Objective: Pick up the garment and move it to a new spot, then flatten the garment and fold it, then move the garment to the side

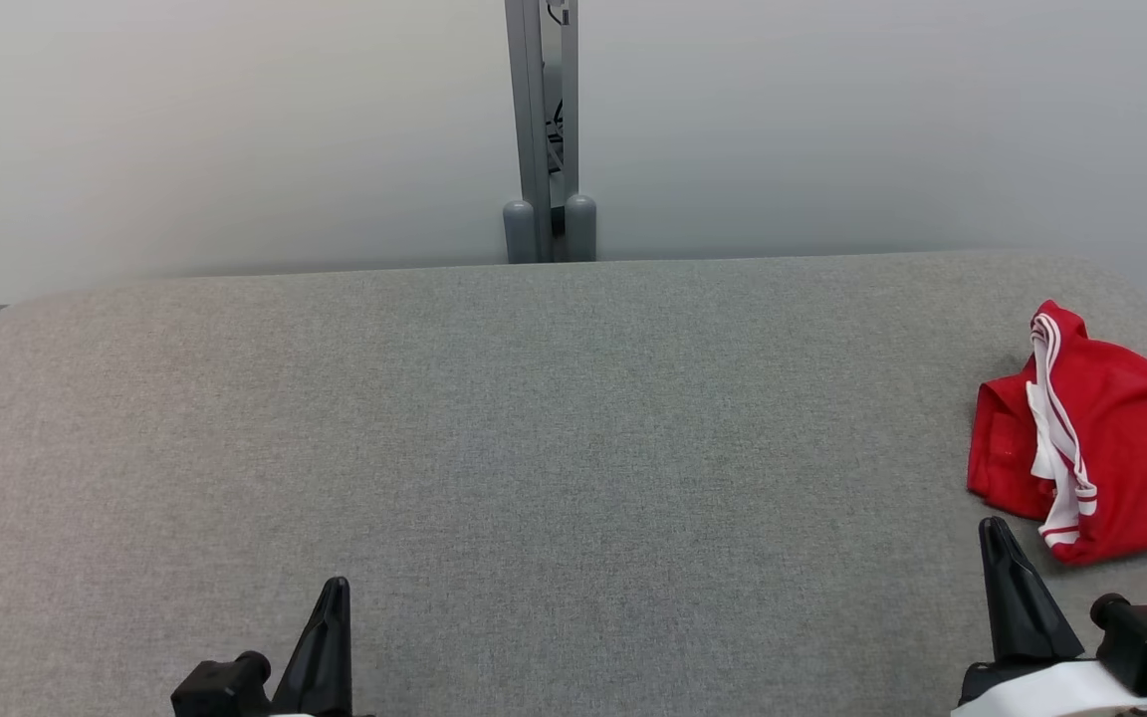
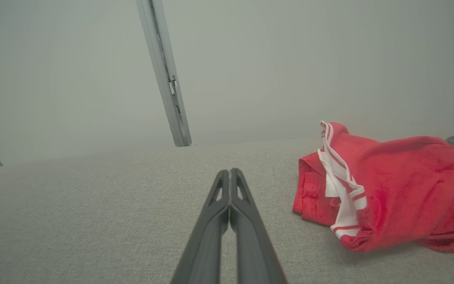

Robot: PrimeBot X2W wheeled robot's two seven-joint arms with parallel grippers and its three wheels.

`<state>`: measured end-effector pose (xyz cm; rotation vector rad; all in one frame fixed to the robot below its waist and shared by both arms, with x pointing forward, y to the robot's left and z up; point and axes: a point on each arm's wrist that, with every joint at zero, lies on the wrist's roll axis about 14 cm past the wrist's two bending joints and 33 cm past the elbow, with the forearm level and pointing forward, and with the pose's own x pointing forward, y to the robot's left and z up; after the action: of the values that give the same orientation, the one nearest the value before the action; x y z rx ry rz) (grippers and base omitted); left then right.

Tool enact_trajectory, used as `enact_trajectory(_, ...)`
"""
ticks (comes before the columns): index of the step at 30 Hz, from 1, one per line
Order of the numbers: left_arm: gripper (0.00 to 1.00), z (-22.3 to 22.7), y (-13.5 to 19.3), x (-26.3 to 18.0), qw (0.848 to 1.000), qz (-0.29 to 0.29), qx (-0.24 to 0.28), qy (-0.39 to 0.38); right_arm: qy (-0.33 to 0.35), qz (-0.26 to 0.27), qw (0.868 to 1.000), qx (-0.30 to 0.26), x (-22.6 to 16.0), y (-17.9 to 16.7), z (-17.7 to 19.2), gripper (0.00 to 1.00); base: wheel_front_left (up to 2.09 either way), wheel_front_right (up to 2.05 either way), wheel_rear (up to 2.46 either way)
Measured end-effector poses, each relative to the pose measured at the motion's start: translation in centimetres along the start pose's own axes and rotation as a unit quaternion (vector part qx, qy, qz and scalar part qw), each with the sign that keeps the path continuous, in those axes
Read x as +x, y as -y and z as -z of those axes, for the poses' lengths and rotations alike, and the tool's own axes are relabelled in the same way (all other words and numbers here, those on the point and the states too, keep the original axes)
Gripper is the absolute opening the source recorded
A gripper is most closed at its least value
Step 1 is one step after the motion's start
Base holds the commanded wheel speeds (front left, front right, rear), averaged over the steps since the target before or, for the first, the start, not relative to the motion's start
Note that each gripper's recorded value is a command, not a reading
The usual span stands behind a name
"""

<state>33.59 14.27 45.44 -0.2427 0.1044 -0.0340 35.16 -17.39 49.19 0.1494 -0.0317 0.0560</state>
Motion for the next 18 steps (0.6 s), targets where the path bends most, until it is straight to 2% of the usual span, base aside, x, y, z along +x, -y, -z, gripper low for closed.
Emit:
enact_trajectory(9,0.0,0.0,-0.2,0.2,0.997,-0.009,-0.081,-0.008,-0.012,0.036,0.996,0.086,0.0,1.7,0.2,0.0,0.0,0.0,0.0)
enact_trajectory(18,0.0,-0.5,-0.2,0.8,0.988,-0.012,-0.154,-0.006,-0.02,0.061,0.984,0.164,-0.1,2.9,0.4,0.0,0.0,0.0,0.0)
